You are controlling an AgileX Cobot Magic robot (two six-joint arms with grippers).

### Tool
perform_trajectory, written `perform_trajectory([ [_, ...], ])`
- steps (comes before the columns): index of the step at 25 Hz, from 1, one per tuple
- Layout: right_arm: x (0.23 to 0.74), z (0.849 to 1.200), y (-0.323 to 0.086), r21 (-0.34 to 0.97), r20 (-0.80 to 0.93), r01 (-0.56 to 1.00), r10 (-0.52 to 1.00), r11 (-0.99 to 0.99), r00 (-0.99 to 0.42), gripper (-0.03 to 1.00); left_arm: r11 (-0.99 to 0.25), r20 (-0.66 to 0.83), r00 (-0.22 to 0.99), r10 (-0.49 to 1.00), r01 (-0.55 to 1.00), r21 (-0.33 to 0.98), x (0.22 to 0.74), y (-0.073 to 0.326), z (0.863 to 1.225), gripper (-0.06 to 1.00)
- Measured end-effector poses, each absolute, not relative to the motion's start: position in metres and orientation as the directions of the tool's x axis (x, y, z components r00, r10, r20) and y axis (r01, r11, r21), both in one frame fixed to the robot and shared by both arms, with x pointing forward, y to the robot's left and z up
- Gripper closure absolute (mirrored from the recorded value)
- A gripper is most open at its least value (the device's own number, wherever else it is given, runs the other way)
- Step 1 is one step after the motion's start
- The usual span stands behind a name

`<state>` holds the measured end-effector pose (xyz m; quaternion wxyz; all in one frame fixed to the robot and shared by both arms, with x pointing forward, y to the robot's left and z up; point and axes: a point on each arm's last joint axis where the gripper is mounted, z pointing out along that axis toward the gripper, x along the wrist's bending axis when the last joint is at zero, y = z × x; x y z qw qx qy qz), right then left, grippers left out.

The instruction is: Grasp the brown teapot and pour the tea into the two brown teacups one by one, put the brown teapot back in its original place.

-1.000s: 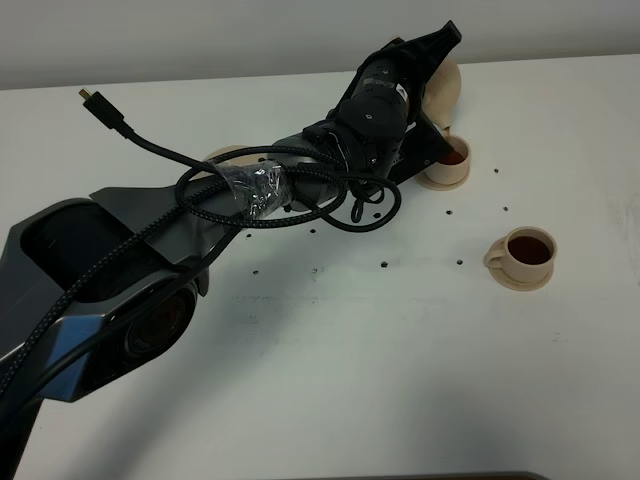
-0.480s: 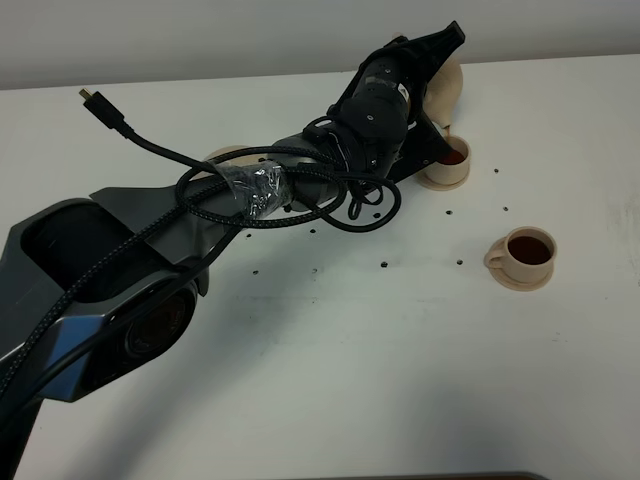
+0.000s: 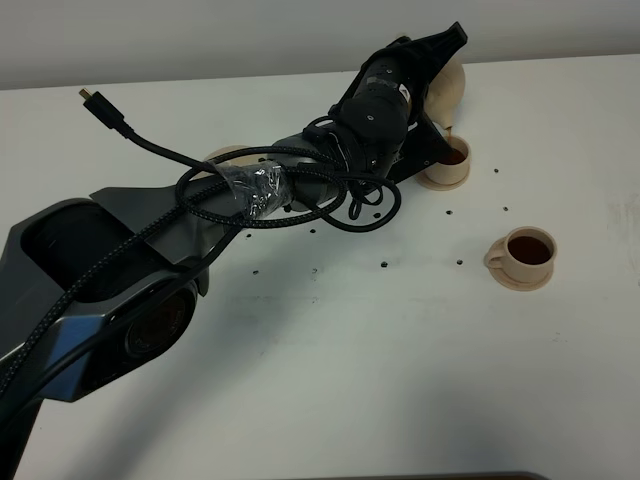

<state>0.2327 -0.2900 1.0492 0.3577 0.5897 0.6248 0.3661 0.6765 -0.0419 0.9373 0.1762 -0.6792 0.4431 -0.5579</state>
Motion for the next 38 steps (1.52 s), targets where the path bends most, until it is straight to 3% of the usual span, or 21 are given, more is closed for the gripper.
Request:
perform_trajectory([
  [30,0.2327,1.0492,-0.29,0.879,-0.015,0.475,0.999,0.037,-0.049,0.49,-0.509,0.571,-0.043,-0.82,-0.405,-0.76,0.6765,-0.0427,0.9378,0.81],
  [38,0.2327,1.0492,-0.29,0.879,-0.015,0.475,0.999,0.037,-0.049,0.49,-0.59,0.636,0.044,-0.77,-0.426,-0.685,0.6757,-0.0405,0.9338,0.81],
])
